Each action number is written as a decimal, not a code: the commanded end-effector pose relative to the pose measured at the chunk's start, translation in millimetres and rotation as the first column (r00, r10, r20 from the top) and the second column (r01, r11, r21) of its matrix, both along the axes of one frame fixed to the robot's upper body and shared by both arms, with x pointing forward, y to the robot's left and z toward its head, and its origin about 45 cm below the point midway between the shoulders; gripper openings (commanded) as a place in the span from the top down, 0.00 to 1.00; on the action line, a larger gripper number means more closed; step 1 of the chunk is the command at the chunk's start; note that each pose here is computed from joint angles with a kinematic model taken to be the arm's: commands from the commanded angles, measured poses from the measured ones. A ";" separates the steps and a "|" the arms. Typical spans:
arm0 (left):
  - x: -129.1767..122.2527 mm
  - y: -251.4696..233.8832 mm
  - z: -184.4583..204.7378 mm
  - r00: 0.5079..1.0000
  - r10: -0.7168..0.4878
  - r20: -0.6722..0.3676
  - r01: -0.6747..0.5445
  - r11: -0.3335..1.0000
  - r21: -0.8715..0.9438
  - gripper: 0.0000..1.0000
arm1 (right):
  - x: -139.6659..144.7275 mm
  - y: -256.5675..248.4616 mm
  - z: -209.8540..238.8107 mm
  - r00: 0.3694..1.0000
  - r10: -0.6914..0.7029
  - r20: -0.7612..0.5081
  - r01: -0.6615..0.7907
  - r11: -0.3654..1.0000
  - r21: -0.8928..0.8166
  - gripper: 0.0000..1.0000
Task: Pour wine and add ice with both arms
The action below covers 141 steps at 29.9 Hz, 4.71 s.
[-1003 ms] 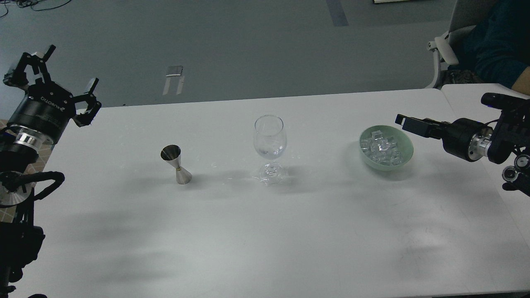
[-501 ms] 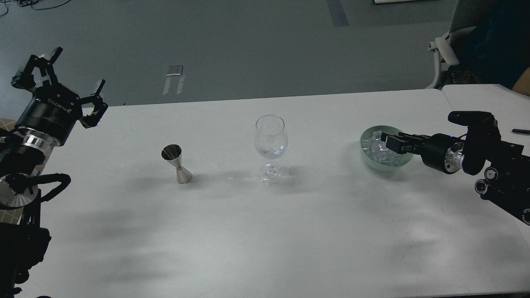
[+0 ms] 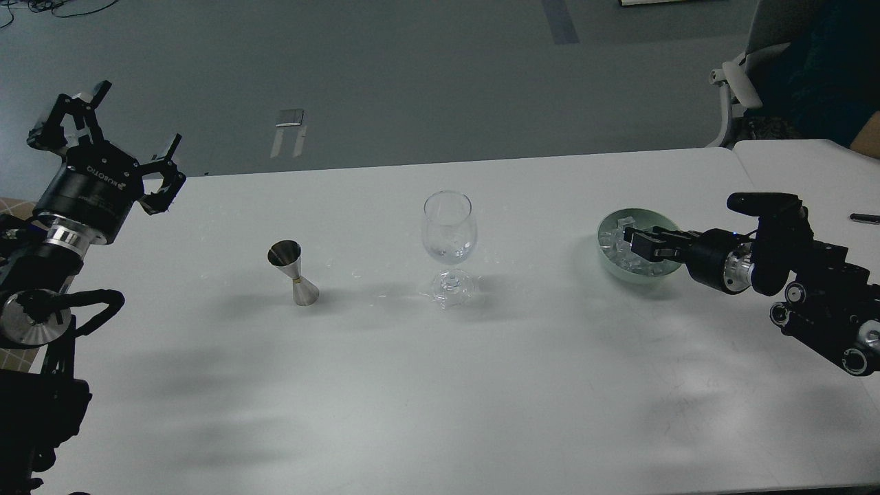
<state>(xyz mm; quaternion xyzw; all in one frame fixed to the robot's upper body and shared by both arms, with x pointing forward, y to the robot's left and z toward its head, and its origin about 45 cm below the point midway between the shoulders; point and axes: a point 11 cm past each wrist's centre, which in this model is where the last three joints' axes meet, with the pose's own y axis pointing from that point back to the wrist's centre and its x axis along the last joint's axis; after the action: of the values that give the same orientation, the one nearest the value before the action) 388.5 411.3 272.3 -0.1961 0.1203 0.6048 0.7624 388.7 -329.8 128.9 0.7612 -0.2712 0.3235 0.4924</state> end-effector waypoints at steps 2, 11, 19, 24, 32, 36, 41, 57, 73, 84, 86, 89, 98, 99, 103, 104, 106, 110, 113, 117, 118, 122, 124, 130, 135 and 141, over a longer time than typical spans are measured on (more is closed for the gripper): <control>0.0 -0.3 0.1 1.000 -0.001 0.000 0.001 1.000 0.001 0.02 | -2.7 0.8 -3.5 1.000 0.020 -0.008 -0.020 1.000 -0.017 0.72; 0.6 -2.6 -0.1 1.000 -0.003 0.003 0.003 1.000 -0.006 0.02 | 0.6 2.9 0.9 1.000 0.022 0.012 -0.022 1.000 -0.015 1.00; 0.7 -4.6 1.9 1.000 -0.009 0.007 0.009 1.000 0.003 0.02 | 22.6 -15.2 64.6 0.992 0.036 0.123 -0.031 0.999 -0.041 1.00; 0.7 -5.8 4.1 1.000 -0.012 0.013 0.012 1.000 0.006 0.02 | 34.1 -20.0 139.3 0.972 0.082 0.221 -0.071 0.996 -0.058 1.00; 1.8 -11.6 2.6 1.000 -0.028 0.008 0.028 1.000 0.011 0.02 | 43.8 28.3 236.9 0.930 0.246 0.274 -0.228 0.969 -0.097 1.00; 2.6 -13.1 3.2 0.999 -0.033 0.007 0.033 0.999 0.024 0.02 | 53.6 96.4 254.5 0.873 0.411 0.264 -0.373 0.910 -0.183 1.00; 2.8 -14.8 3.9 0.999 -0.036 0.009 0.036 0.999 0.027 0.02 | 54.0 162.9 254.8 0.821 0.528 0.217 -0.488 0.846 -0.213 1.00; 2.7 -23.1 -0.6 0.999 -0.054 0.001 0.054 0.998 0.031 0.02 | 26.4 247.8 213.6 0.739 0.671 -0.063 -0.664 0.708 -0.239 1.00; 3.3 -29.2 -3.6 0.998 -0.064 -0.001 0.064 0.998 0.020 0.02 | 28.3 261.0 197.1 0.733 0.668 -0.126 -0.675 0.692 -0.257 0.94; 2.6 -29.1 -4.4 0.998 -0.064 -0.003 0.064 0.998 0.020 0.02 | 28.1 264.2 197.6 0.734 0.667 -0.126 -0.675 0.695 -0.249 0.78; 2.6 -29.1 -4.4 0.998 -0.064 -0.003 0.064 0.998 0.020 0.02 | 28.2 263.7 197.9 0.734 0.667 -0.126 -0.674 0.696 -0.247 0.73; 2.6 -28.7 -4.3 0.998 -0.064 -0.004 0.064 0.998 0.025 0.02 | 28.7 263.0 198.1 0.736 0.665 -0.126 -0.673 0.697 -0.249 0.68; 2.3 -27.9 -5.5 0.998 -0.062 -0.009 0.062 0.997 0.034 0.02 | 28.4 262.3 198.2 0.736 0.665 -0.126 -0.672 0.698 -0.247 0.57; 2.6 -28.1 -4.9 0.998 -0.062 -0.008 0.062 0.997 0.034 0.02 | 28.1 262.4 198.1 0.736 0.665 -0.128 -0.673 0.698 -0.243 0.57; 2.6 -28.1 -4.9 0.998 -0.062 -0.008 0.062 0.997 0.034 0.02 | 29.4 264.1 203.3 0.743 0.659 -0.117 -0.666 0.710 -0.227 0.53; 2.7 -29.2 -5.0 0.998 -0.065 -0.008 0.065 0.997 0.035 0.02 | 31.9 264.7 209.5 0.750 0.654 -0.100 -0.657 0.720 -0.221 0.53; 2.6 -28.8 -4.8 0.998 -0.064 -0.008 0.064 0.997 0.037 0.02 | 37.7 264.4 223.1 0.771 0.634 -0.064 -0.633 0.751 -0.189 0.53; 2.6 -25.5 -2.7 0.998 -0.060 -0.007 0.060 0.997 0.045 0.02 | 66.1 249.6 273.2 0.857 0.513 0.047 -0.512 0.859 -0.025 0.49; 3.8 -24.3 -0.4 0.998 -0.058 -0.004 0.058 0.997 0.050 0.02 | 86.2 234.6 301.8 0.910 0.400 0.109 -0.413 0.898 0.153 0.48; 6.2 -23.4 0.3 0.998 -0.056 -0.007 0.056 0.996 0.064 0.02 | 109.7 206.0 302.6 0.974 0.206 0.095 -0.225 0.827 0.516 0.43; 6.5 -22.3 -0.2 0.999 -0.053 -0.009 0.053 0.996 0.069 0.02 | 112.5 200.9 298.4 0.985 0.162 0.068 -0.167 0.750 0.640 0.41; 5.8 -9.8 -1.2 0.999 -0.034 -0.032 0.038 0.992 0.120 0.02 | 117.4 183.6 271.8 0.997 0.073 -0.012 -0.033 0.587 0.809 0.32; 17.6 -14.1 2.4 0.998 -0.048 -0.040 0.053 0.990 0.134 0.02 | 127.6 159.2 254.5 0.998 -0.036 -0.045 0.057 0.483 0.874 0.15; 39.6 -3.8 3.1 0.998 -0.009 -0.057 0.015 0.994 0.111 0.02 | 130.5 142.8 198.7 0.970 -0.126 -0.208 0.228 0.178 0.957 0.02; 55.9 -6.7 -1.0 0.995 -0.009 -0.096 0.019 0.995 0.098 0.02 | 124.3 141.0 162.6 0.945 -0.138 -0.296 0.296 -0.020 0.955 0.02; 70.6 -6.0 -6.8 0.990 0.006 -0.141 0.005 0.997 0.080 0.02 | 116.1 139.1 141.8 0.940 -0.066 -0.334 0.324 -0.124 0.938 0.01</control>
<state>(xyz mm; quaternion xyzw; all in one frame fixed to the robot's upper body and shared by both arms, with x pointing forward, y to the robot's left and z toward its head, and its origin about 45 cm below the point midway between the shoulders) 452.8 405.0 267.3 -0.1248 0.1409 0.6180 0.7633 507.9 -189.4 278.3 0.8494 -0.4949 -0.1084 -0.1476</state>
